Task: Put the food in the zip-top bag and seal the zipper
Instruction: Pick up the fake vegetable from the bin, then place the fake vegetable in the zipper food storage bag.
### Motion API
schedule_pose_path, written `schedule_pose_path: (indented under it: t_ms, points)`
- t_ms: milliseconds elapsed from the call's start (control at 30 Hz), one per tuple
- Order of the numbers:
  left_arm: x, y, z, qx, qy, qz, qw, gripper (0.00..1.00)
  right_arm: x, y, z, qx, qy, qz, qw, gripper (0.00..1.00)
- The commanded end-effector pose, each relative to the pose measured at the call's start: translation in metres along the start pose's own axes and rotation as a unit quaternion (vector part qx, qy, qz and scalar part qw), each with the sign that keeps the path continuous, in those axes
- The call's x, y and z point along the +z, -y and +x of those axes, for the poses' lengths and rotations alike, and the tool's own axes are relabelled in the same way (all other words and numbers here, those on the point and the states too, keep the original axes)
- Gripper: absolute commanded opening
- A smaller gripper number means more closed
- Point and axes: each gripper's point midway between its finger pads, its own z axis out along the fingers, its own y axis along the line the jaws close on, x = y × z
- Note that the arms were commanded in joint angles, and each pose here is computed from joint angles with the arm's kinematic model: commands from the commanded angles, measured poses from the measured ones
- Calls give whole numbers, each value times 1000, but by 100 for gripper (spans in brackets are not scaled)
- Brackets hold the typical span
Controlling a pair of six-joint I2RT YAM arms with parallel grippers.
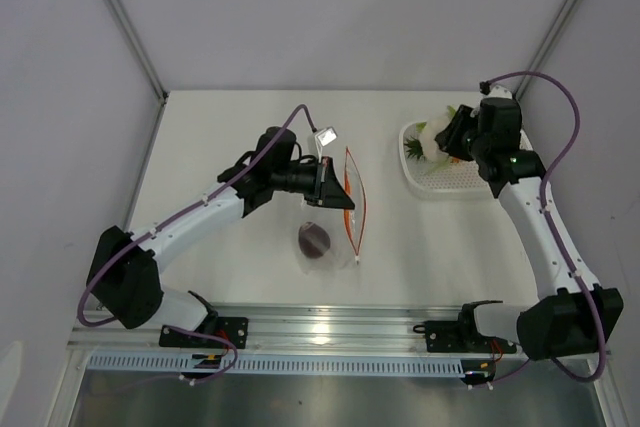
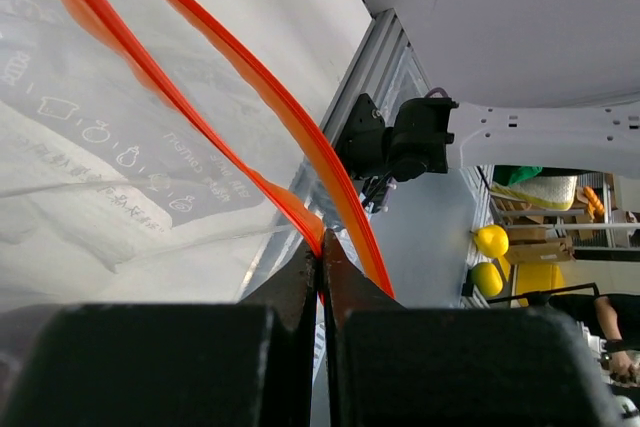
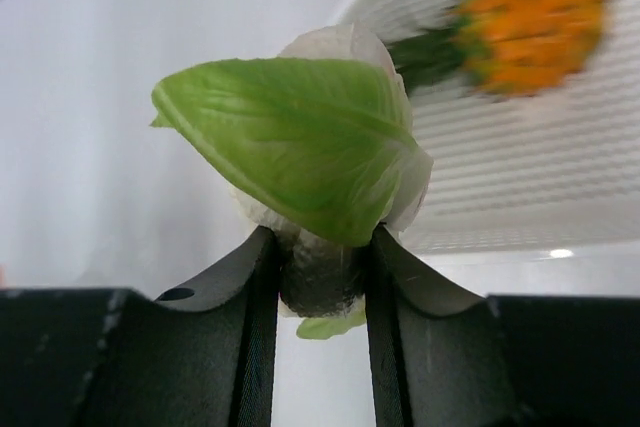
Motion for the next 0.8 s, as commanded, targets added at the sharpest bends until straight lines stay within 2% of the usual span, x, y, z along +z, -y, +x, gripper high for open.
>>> schedule_pose_path:
  t_ms: [0, 133, 333, 533, 767]
  points:
    - [-2, 8, -19, 8, 13, 4, 1000, 1, -45, -84, 6, -17, -6, -194, 981, 1]
    - [0, 5, -24, 5, 12, 1, 1000, 1, -83, -122, 25, -29, -27, -282, 958, 0]
    - [5, 2, -30, 0, 10, 1, 1000, 1, -134, -148, 34, -16, -35, -370, 928, 0]
    - [5, 1, -34, 0, 14, -2, 1000, 0, -158, -153, 43, 10, -60, -395, 916, 0]
    - [4, 4, -39, 0, 31, 5, 1000, 1, -163, -161, 73, 63, -125, -408, 902, 0]
